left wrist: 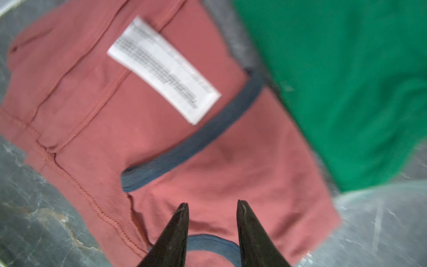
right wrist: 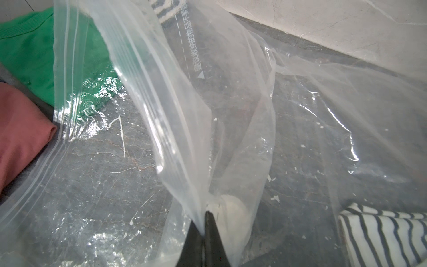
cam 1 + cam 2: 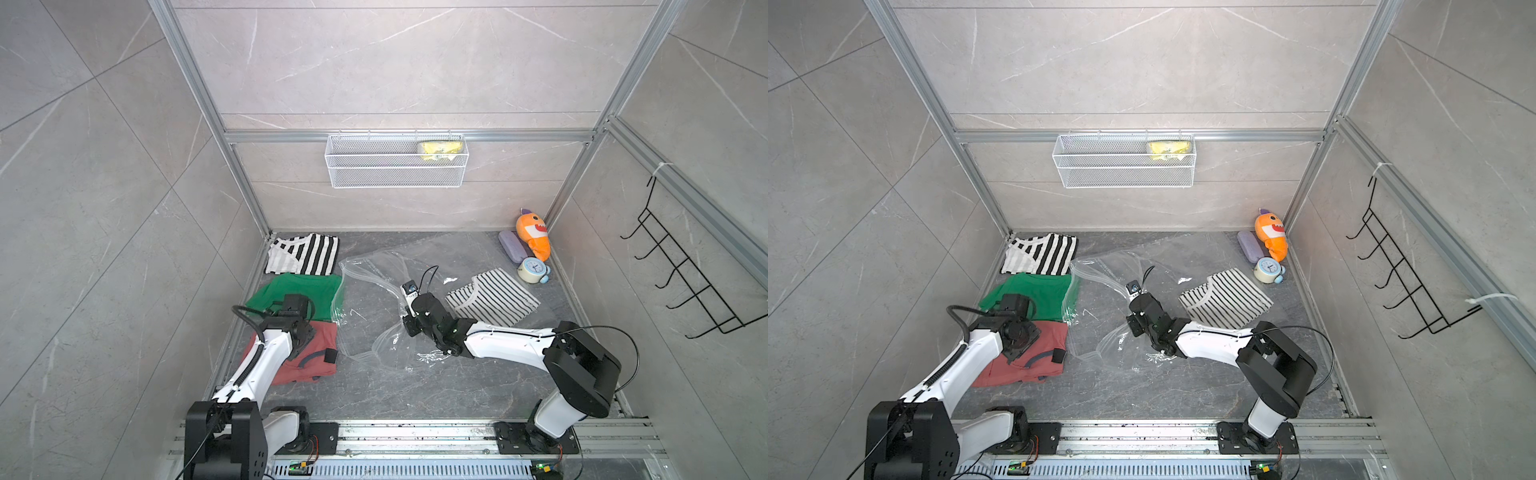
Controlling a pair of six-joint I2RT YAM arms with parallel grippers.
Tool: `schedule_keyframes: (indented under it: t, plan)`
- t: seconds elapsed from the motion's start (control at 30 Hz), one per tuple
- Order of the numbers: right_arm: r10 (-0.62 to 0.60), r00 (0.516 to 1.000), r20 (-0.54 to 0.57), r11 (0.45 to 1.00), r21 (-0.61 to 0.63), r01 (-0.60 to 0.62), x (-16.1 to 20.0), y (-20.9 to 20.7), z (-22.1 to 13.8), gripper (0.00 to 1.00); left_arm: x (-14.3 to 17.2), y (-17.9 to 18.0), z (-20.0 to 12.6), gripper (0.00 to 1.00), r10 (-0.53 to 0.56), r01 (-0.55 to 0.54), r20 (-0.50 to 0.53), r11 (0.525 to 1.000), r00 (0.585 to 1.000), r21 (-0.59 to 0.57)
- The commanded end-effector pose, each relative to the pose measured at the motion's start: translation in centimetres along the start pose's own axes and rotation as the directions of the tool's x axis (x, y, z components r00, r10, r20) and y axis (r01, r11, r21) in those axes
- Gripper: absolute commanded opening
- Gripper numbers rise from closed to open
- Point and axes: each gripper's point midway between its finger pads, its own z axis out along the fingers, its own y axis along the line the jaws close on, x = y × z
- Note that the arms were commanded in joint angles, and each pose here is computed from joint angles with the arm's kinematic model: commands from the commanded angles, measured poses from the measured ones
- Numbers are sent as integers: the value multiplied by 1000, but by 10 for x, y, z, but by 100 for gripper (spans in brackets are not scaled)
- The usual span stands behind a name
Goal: Take the tank top out of the vacuum bag
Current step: Take out the tank top from the vacuum bag.
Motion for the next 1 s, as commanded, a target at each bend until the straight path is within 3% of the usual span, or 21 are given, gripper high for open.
schedule_keyframes:
  t: [0.0,0.33,0.97]
  plan:
    - [25,999,47,1000,11,-26,-10,-4,-10,0,-6,-5,-5,39,55,-55,13,998,998,-42]
    - [20,998,58,999,24,-22,-11,-6,-11,0,37,-18,44,39,8,-11,-120,1000,993,-25]
    - [26,997,72,999,22,-27,-13,-7,-14,0,43,26,66,38,-81,64,-131,990,988,-128]
